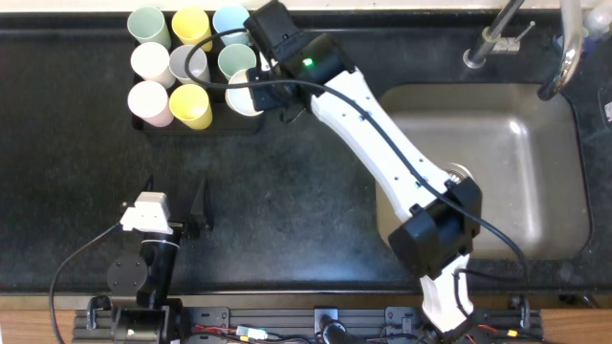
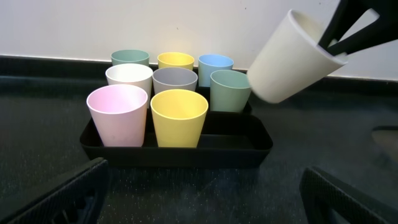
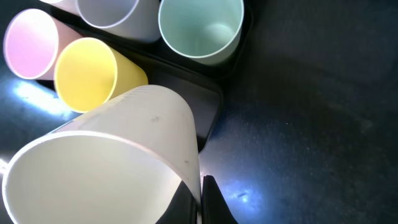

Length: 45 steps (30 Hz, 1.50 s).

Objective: Store Cups

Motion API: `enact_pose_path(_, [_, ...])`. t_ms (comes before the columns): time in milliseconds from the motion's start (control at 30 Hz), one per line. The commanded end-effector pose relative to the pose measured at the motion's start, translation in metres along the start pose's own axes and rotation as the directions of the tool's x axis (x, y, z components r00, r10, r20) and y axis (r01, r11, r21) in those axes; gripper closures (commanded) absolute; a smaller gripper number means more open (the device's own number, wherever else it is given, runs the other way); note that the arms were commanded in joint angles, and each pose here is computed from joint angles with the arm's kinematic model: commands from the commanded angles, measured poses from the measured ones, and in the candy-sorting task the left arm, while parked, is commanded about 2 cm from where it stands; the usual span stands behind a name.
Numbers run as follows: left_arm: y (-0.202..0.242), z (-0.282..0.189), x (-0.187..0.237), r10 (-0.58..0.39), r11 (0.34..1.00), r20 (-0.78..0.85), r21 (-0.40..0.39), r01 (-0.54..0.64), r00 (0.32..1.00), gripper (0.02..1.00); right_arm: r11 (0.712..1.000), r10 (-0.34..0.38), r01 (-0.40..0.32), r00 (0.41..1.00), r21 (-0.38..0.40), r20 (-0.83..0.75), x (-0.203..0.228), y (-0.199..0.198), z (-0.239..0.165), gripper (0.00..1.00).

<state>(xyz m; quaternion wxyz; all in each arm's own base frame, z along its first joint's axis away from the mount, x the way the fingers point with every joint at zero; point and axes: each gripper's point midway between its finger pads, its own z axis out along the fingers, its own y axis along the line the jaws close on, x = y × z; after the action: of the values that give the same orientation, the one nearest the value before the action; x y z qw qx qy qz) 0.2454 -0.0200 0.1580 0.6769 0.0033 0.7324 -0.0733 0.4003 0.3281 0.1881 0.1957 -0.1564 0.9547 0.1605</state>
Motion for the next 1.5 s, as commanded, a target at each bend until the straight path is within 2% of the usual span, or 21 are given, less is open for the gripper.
enact_pose_path(33, [-0.001,-0.001,-0.001,0.021,1.000,0.006,0.008,-0.021,1.000,0.018,1.000,0.009,-0.009,1.000,0.009,-0.005,-0.003,0.002,0.015,0.956])
enact_pose_path(900, [-0.001,-0.001,-0.001,0.021,1.000,0.006,0.008,-0.021,1.000,0.018,1.000,0.004,-0.002,0.998,0.026,-0.064,0.009,0.000,0.065,0.954])
enact_pose_path(1233, [-0.001,-0.001,-0.001,0.021,1.000,0.006,0.008,-0.021,1.000,0.018,1.000,-0.004,0.006,0.998,0.023,-0.067,0.011,0.004,0.068,0.956])
enact_pose_path(1500, [-0.001,-0.001,-0.001,0.021,1.000,0.006,0.008,-0.021,1.000,0.018,1.000,-0.013,0.014,0.998,0.015,-0.061,0.012,0.009,0.070,0.910])
